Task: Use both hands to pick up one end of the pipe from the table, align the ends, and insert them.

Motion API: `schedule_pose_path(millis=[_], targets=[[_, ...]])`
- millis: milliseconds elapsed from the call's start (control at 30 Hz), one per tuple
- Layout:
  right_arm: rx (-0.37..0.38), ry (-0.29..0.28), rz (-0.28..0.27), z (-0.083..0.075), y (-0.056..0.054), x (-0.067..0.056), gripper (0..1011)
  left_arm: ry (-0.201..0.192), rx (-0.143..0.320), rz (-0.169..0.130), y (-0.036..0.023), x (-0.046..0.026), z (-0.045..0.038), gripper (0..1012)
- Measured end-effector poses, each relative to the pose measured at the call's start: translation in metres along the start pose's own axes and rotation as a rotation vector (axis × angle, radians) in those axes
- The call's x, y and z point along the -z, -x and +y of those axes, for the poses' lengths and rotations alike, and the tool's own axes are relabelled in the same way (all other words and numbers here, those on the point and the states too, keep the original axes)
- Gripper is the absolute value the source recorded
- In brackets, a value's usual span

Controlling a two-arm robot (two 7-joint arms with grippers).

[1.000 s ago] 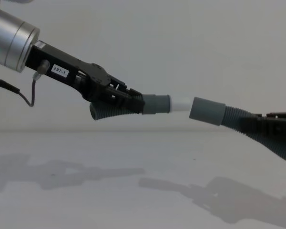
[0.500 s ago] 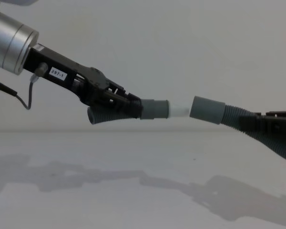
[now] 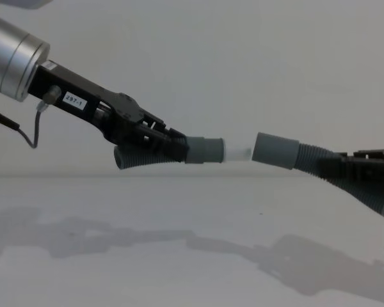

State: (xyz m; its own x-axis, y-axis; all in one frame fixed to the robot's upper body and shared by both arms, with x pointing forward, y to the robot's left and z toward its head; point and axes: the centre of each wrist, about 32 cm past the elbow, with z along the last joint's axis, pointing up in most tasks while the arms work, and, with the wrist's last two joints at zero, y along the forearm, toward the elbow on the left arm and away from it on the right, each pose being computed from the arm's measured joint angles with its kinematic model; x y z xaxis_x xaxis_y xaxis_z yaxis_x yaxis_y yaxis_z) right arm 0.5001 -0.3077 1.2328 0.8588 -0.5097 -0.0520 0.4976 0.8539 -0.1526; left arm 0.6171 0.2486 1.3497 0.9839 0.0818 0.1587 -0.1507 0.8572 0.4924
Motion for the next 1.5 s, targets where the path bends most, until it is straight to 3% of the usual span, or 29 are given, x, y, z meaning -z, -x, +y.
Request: schedule_pose_path(millis=[700, 1500], targets=[[0.006, 0.022, -0.018, 0.0005, -0.0014, -0.0011, 256, -0.008, 0.007, 0.022, 0.0011, 0.0038, 0.0053, 313], [0.008, 0.026, -0.019, 0.0046, -0.0021, 0.0001, 256, 0.011, 0.003, 0.041, 0.0047, 0.0052, 0.0009, 313]])
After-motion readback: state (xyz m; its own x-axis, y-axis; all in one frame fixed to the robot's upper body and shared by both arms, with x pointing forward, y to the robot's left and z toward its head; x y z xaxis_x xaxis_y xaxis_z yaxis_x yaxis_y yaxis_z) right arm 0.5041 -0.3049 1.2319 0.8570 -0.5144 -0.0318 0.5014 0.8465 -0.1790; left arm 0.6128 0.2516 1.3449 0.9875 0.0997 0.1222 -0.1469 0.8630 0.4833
